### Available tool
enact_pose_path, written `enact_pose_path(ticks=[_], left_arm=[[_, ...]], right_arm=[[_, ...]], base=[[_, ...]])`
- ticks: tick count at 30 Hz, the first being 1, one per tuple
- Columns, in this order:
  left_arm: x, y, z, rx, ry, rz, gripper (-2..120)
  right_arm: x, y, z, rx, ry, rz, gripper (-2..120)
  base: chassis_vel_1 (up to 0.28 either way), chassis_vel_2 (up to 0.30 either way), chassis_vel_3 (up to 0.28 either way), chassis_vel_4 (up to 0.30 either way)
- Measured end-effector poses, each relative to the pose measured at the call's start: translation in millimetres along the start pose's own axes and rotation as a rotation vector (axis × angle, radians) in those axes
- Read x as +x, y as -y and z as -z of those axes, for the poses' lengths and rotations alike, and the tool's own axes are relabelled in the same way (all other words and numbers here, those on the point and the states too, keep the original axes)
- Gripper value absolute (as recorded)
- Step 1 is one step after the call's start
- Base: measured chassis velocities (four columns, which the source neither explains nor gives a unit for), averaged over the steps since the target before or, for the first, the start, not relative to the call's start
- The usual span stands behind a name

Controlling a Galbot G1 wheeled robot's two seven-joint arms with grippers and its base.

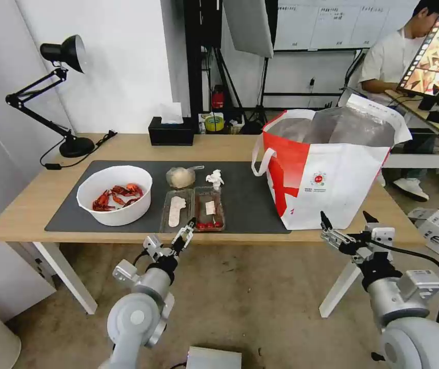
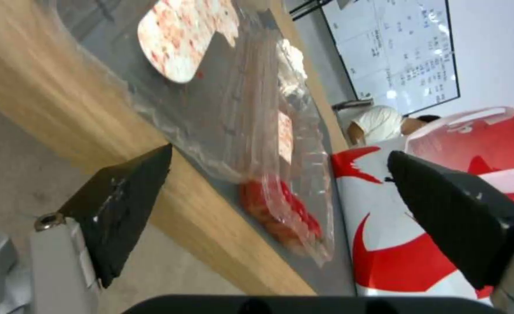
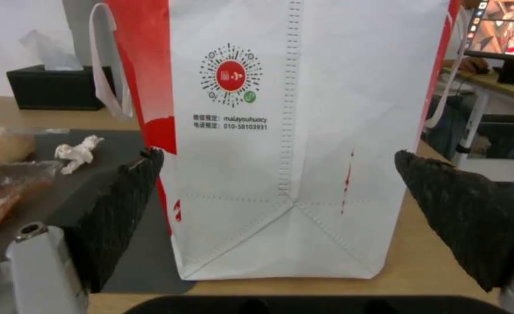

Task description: Pick up the trash from the table and place it into the takeout bag.

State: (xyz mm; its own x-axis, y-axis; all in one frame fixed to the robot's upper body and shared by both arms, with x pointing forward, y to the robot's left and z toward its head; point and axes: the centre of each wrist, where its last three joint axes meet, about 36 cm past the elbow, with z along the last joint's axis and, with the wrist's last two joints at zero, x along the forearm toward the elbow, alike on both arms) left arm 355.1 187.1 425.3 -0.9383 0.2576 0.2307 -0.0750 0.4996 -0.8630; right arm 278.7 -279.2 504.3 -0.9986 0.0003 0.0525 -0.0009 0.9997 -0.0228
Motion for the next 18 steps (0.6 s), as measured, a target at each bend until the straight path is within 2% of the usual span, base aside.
enact_pose_path(ticks=[18], left_arm=[[-6, -0.4, 21.6, -0.056, 0.03, -0.013, 100]], right_arm=[[0, 0, 0, -0.002, -0.002, -0.002, 100]], base=[[0.0, 0.0, 0.0, 0.0]])
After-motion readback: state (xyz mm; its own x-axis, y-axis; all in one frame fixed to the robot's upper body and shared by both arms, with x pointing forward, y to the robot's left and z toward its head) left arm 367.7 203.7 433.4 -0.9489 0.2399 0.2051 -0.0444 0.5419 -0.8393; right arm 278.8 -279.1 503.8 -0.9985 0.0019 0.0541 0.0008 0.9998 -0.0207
